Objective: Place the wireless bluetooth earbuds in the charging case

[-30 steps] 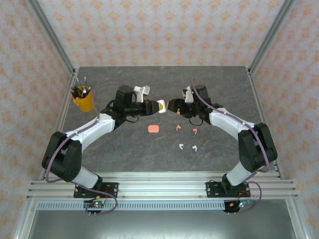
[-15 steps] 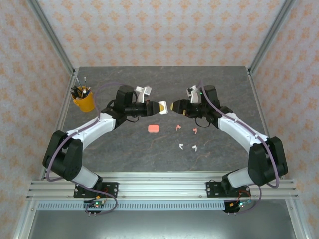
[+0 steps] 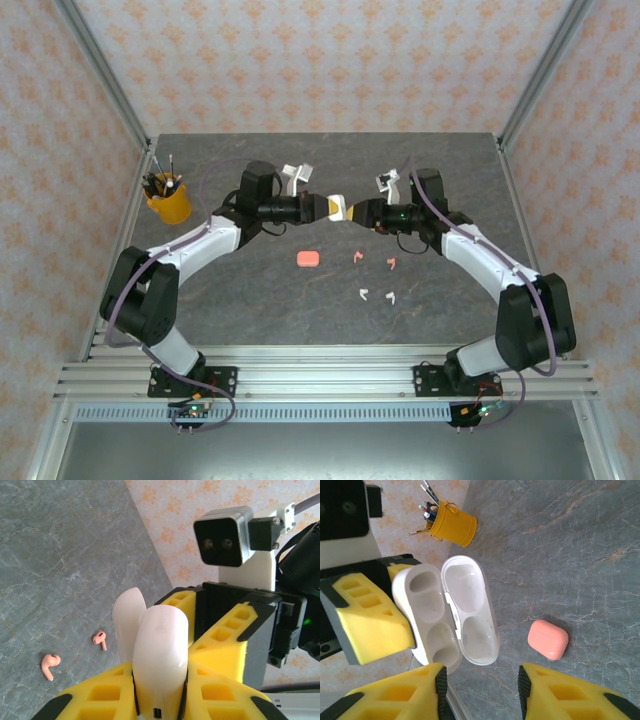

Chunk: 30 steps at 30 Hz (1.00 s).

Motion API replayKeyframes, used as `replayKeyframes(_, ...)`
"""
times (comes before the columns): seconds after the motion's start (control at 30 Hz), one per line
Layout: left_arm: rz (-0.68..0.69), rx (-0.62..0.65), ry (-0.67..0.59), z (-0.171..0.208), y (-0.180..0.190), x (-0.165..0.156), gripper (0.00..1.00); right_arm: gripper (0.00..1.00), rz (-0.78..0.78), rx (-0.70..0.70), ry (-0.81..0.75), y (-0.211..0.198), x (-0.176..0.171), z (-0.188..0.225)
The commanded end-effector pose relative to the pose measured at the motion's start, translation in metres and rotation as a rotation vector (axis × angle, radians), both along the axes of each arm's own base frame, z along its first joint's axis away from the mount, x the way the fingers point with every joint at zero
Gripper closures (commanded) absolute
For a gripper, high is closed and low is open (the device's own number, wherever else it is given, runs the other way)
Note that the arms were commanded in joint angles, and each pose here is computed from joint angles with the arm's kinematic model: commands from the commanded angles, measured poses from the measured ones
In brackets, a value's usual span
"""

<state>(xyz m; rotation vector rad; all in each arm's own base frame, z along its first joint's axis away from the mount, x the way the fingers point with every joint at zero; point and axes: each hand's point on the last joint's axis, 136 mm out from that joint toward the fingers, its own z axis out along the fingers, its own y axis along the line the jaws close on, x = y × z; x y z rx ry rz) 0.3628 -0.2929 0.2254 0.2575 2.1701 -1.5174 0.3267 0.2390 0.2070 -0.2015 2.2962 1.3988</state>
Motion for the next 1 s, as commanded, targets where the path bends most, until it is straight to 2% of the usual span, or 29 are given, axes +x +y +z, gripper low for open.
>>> replayKeyframes(0.0, -0.046, -0.045, -0.061, 0.025, -0.012, 0.0, 1.0, 0.57, 0.037, 0.019, -0.061, 0.004, 0.004, 0.016)
replayKeyframes(0.23, -0.064, -0.037, -0.066, 0.028, -0.018, -0.005, 1.0, 0.58, 0.019, 0.016, -0.065, 0.0, 0.013, 0.018)
replayKeyframes(0.97, -0.08, -0.033, -0.078, 0.032, -0.027, -0.013, 1.0, 0.72, 0.005, 0.014, -0.044, -0.005, 0.023, 0.01)
